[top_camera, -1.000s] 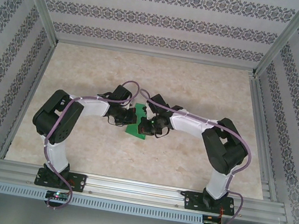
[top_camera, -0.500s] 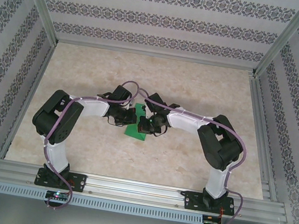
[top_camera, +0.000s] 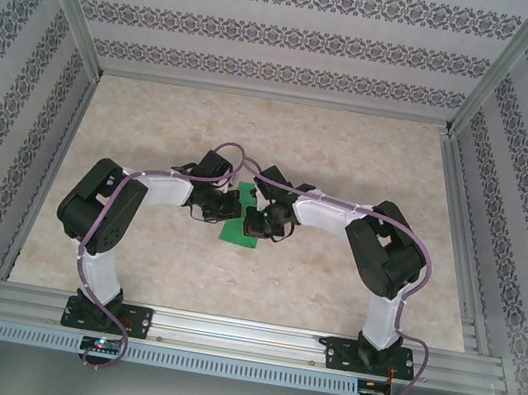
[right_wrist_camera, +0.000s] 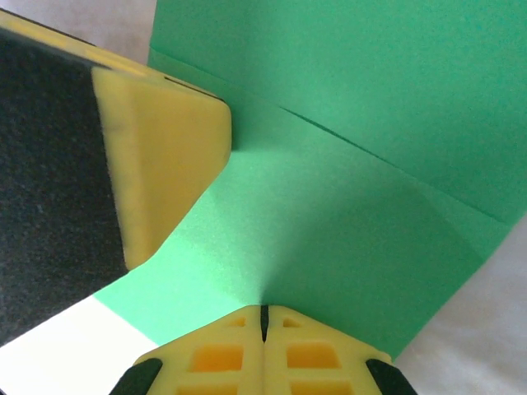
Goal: Fold a paper plane with a square sheet of paper (pick it up from the middle)
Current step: Fold the triangle a second time at the center of the table.
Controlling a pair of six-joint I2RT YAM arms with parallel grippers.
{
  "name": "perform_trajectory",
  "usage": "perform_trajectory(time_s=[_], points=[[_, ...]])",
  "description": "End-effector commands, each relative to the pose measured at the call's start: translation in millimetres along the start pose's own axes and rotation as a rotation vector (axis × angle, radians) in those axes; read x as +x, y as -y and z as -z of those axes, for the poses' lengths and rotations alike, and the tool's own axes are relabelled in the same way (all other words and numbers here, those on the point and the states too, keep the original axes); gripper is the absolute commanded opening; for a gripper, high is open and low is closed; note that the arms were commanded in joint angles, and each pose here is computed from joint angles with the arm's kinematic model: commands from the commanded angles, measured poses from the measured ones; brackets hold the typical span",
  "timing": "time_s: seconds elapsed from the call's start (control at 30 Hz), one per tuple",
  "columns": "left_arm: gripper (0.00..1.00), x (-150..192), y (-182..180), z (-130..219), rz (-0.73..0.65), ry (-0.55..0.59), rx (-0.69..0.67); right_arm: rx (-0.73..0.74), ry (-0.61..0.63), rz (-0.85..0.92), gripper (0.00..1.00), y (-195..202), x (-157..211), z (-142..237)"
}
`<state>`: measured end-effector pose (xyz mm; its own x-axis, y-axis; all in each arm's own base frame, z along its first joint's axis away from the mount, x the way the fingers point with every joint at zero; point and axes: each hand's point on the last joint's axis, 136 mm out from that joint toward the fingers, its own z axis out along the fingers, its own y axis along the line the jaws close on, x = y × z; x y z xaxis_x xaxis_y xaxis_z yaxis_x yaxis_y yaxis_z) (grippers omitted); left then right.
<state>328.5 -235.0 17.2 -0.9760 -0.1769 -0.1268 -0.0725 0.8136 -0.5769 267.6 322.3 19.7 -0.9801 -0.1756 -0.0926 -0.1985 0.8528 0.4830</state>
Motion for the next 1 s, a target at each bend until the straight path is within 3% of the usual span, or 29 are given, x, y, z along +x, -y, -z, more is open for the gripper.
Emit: perform_trajectory(time_s=[0.0,0.97], points=[[0.0,41,-53,-14,0.082,-0.11,-0.178,0.049,-0.027,0.021,0.0,6,6,-5],[0.0,44,-61,-15,0.103,-0.115,-0.21,0.08,-0.114,0.081,0.0,18,50,10]])
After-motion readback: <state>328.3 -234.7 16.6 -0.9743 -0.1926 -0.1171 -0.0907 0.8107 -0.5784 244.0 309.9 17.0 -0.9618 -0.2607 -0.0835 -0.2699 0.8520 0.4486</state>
